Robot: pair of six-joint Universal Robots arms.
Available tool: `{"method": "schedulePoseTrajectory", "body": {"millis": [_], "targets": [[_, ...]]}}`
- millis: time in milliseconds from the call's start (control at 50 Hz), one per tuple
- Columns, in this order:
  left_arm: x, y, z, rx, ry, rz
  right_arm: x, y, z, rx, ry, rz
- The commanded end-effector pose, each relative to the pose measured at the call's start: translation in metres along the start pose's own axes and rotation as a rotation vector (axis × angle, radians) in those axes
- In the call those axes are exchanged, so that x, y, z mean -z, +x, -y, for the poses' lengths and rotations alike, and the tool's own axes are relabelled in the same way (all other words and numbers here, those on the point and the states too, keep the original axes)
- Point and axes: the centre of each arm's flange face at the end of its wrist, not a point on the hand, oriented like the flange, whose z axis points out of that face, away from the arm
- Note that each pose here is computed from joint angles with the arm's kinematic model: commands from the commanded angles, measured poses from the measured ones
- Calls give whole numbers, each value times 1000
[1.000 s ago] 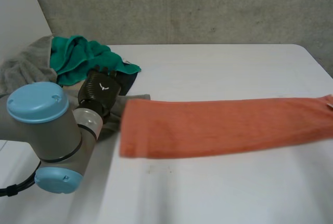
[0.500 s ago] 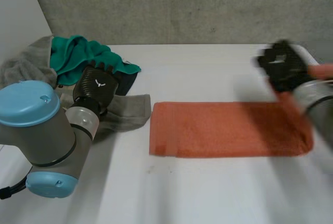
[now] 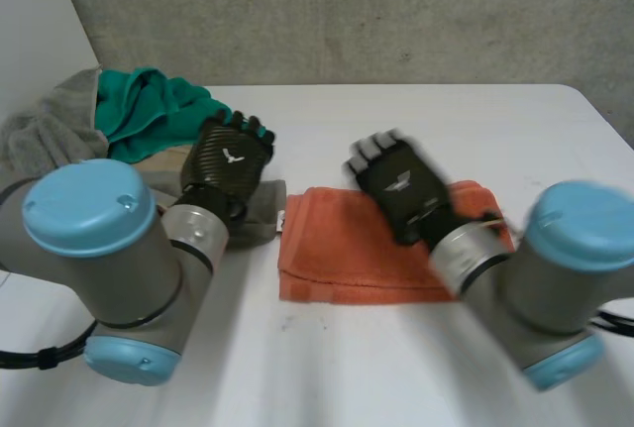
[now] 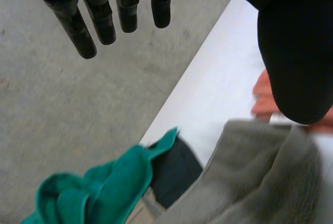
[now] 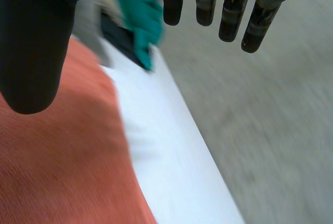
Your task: Fold the laundry.
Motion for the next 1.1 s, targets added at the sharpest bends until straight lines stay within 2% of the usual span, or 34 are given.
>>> {"method": "schedulePoseTrajectory", "body": {"millis": [20,120,300,420,500,580,600,680,740,780,840,900,980,1020,1060,1100], "targets": [[1,26,25,108,79,-62,24,55,-31,-392,-205,-98],[-8,49,24,140,88,-118,41,62,-59,-441,-365,-92],[-8,62,10,133,45,-144,54,61,-111,-308,-553,-65],[1,60,2,126,12,-153,45,71,-117,-249,-554,-92],[6,44,6,133,16,-123,34,85,-107,-191,-530,-166],[9,26,7,142,14,-79,11,62,-46,-88,-343,-132],[9,22,7,143,13,-69,5,49,-19,-62,-256,-104],[10,4,6,147,4,-18,-1,0,23,-32,-108,24],[8,-5,2,148,-17,21,0,-40,33,-17,-48,137],[7,-8,0,148,-30,40,6,-82,37,19,-10,267],[6,-9,-1,152,-34,50,11,-109,41,47,7,327],[4,-9,-1,157,-33,49,8,-103,43,4,-13,274],[1,-8,6,159,-8,47,0,-70,43,-197,-72,122],[-2,-6,11,170,13,42,-1,-34,46,-353,-73,26],[-4,-2,16,193,30,32,1,-5,48,-484,-60,-37],[-4,8,27,251,66,0,4,6,43,-559,-85,-52]]}}
